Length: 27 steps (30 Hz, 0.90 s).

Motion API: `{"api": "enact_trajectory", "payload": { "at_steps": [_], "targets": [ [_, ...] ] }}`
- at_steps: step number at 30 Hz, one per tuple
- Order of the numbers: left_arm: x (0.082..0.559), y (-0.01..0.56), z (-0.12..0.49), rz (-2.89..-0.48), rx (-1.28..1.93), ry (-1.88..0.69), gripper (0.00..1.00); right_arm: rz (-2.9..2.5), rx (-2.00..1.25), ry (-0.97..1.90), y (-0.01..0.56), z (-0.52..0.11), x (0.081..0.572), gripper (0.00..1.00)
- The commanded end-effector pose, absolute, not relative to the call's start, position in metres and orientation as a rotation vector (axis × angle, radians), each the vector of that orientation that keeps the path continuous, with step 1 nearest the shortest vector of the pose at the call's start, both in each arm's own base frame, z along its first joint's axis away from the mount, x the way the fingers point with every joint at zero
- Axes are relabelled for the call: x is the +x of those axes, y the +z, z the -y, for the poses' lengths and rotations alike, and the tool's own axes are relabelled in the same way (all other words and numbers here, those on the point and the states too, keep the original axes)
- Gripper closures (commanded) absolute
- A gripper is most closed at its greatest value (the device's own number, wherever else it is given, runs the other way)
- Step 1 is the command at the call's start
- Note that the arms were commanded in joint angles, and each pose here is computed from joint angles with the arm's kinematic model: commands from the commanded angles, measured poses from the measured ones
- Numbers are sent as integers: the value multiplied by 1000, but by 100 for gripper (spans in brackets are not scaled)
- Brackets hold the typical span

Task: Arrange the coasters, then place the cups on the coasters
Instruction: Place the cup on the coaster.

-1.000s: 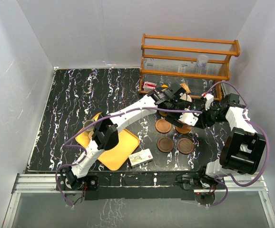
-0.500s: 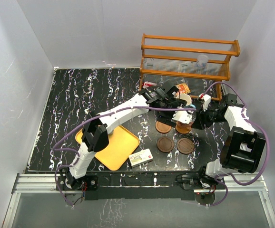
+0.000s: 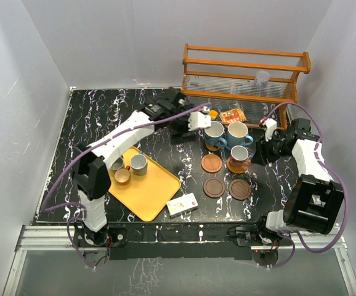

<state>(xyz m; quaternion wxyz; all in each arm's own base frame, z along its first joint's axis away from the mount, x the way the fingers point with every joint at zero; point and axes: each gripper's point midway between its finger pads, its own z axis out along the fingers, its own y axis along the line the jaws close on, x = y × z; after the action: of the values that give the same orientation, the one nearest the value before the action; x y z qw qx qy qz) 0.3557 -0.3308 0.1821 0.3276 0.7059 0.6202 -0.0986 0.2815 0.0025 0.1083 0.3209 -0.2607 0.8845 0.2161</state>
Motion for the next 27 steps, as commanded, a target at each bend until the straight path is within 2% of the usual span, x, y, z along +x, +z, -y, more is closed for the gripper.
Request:
{"api": "enact_trajectory", "payload": {
  "at_steps": [1, 10, 17, 23, 27],
  "targets": [
    [353, 210, 271, -1829, 1589, -253, 18, -2227, -566, 379, 159, 16, 325, 52],
    [338, 196, 151, -2212, 1157, -194, 18, -2108, -443, 405, 202, -3, 357, 45],
    [305, 154, 110, -2499, 898, -185, 20, -2058, -408, 427, 198, -15, 362, 45],
    [289, 131, 111, -2638, 819, -265, 31, -2056, -412, 395, 195, -12, 357, 45],
    [281, 117, 114, -2695, 817, -325, 42, -2057, -417, 379, 191, -11, 354, 45]
  ]
}}
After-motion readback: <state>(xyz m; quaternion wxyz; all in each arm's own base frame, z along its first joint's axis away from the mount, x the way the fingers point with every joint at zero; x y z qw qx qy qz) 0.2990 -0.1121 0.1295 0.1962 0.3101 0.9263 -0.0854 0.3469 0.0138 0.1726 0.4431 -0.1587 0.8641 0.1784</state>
